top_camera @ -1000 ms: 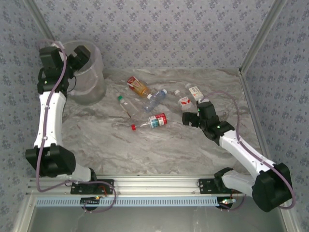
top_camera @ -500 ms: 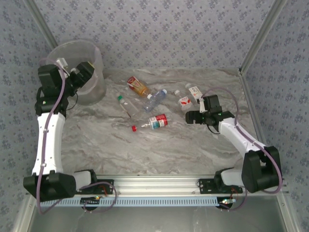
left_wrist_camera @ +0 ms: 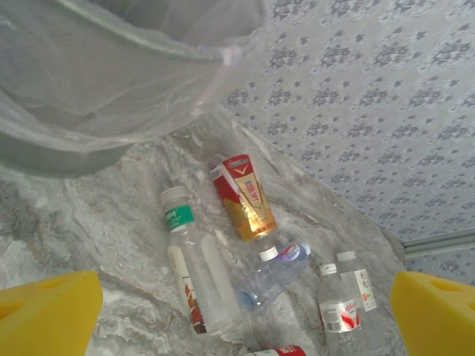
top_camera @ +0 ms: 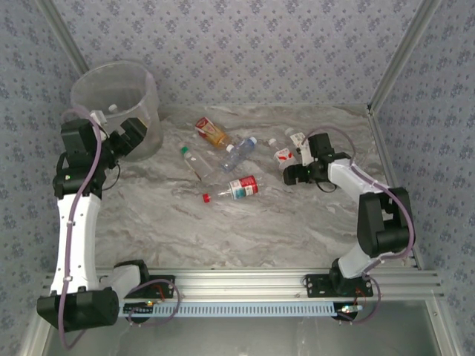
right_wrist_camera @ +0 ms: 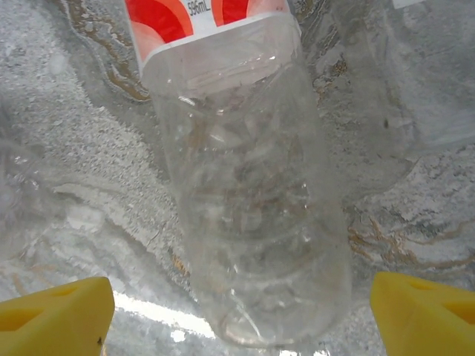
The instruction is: Put the plastic bottles in the bin
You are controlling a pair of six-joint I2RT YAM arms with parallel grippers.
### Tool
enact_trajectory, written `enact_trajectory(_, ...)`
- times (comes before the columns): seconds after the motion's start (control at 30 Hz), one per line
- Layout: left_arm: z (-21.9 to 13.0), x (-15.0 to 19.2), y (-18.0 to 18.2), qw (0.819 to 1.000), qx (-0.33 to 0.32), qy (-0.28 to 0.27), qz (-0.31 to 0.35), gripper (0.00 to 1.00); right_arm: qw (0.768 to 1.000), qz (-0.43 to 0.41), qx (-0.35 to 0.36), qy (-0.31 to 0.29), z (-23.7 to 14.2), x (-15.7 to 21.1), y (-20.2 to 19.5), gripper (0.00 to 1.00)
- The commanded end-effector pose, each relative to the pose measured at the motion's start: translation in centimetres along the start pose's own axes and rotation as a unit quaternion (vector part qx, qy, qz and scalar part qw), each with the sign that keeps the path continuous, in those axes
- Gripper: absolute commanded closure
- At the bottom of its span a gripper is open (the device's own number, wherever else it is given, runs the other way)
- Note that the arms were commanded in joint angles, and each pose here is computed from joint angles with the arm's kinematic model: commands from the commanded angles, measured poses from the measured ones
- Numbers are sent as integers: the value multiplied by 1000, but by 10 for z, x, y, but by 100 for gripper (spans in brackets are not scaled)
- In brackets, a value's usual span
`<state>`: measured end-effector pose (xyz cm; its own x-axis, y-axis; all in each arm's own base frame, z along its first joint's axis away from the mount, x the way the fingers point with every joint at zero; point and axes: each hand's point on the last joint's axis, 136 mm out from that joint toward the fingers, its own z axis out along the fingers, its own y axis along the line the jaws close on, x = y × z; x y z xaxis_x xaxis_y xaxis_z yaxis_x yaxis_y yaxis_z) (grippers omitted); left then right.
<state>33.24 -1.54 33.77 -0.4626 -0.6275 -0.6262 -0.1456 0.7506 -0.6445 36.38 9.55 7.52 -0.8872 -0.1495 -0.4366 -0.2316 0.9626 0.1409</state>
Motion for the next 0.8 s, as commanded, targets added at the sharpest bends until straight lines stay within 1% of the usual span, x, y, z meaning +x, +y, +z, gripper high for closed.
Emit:
enact_trajectory(0.0,-5,-4,-2,1000,1,-11,6,1,1000,-8,7,27,9,2,-5,11)
enact_trajectory(0.07,-4,-3,-1,1000,0,-11,5,1,999,-15,4,38,16,3,-4,12)
enact_trajectory(0.27,0,-1,3,1000,-5,-5,3,1,996,-29,-16,77,36,11,7,13)
enact_trajectory(0.37,2,-1,4,1000,-6,-3,-1,1,996,-37,-4,80,43,11,10,14)
enact_trajectory(0.5,4,-1,3,1000,-4,-1,-4,1,994,-44,33,92,53,10,9,11)
enact_trajectory(0.57,6,0,4,1000,-4,1,-6,0,994,-49,39,85,55,-1,13,11)
enact_trajectory(0.63,7,1,5,1000,-4,3,-7,1,993,-53,52,90,58,-1,12,11)
enact_trajectory(0.77,9,4,7,1000,-7,9,-6,1,993,-53,47,91,58,-1,15,13)
